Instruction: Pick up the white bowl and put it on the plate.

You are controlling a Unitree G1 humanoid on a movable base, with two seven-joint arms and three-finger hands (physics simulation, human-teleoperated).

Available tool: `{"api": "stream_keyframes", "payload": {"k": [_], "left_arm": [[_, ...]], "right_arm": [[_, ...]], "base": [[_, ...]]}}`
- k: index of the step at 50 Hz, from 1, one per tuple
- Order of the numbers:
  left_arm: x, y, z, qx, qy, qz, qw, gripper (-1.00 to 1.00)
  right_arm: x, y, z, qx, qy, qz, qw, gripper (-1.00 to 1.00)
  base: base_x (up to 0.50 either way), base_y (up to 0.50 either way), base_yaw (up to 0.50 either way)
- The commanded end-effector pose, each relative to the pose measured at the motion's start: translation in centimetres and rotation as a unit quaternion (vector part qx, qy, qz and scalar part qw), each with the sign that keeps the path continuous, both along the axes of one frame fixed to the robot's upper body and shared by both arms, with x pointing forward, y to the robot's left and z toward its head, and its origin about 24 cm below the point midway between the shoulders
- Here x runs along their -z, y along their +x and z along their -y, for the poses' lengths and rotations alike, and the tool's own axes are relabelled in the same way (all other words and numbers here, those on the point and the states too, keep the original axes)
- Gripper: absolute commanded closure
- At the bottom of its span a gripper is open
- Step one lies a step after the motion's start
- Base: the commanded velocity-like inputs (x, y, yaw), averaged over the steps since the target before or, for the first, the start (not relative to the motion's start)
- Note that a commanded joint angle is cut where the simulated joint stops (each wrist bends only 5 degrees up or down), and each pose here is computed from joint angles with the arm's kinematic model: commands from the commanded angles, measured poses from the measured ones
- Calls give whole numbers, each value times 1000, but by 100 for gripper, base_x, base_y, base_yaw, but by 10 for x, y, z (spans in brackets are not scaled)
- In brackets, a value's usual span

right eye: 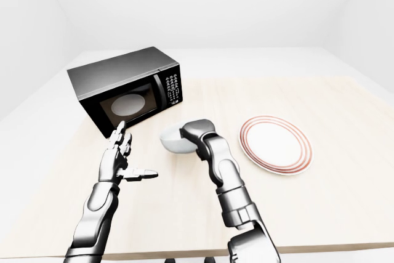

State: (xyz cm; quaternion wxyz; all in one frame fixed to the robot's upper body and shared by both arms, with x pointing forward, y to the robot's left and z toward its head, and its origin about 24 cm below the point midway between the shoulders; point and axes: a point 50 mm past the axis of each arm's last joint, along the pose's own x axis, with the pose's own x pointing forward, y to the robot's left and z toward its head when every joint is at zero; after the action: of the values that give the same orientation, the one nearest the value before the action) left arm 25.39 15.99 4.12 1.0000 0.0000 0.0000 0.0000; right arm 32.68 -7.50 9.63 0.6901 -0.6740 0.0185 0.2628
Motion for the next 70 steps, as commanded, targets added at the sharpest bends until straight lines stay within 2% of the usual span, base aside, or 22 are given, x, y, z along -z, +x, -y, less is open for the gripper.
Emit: {"api": "stream_keyframes", "payload": {"k": [1, 11, 20, 30, 38, 50, 70], "left_arm": [[0, 0, 0, 0, 0, 0, 1000, -100], [0, 0, 0, 0, 0, 0, 1000, -100], [0, 0, 0, 0, 0, 0, 1000, -100], [0, 0, 0, 0, 0, 0, 1000, -100], [0, 0, 0, 0, 0, 0, 1000, -100], [0, 0, 0, 0, 0, 0, 1000, -100], [0, 0, 0, 0, 0, 0, 1000, -100]], "right_arm": [[-49, -1, 1, 4, 29, 67, 997, 100], [-71, -5, 4, 12, 42, 113, 993, 100], [-78, -5, 10, 22, 44, 138, 989, 100], [-80, 8, 28, 49, 38, 212, 975, 100], [-71, 18, 45, 72, 30, 241, 967, 100], [-57, 28, 66, 100, 20, 251, 963, 100], [-42, 29, 108, 161, 18, 243, 956, 100]], "base": [[0, 0, 0], [0, 0, 0], [0, 0, 0], [0, 0, 0], [0, 0, 0], [0, 0, 0], [0, 0, 0]]}}
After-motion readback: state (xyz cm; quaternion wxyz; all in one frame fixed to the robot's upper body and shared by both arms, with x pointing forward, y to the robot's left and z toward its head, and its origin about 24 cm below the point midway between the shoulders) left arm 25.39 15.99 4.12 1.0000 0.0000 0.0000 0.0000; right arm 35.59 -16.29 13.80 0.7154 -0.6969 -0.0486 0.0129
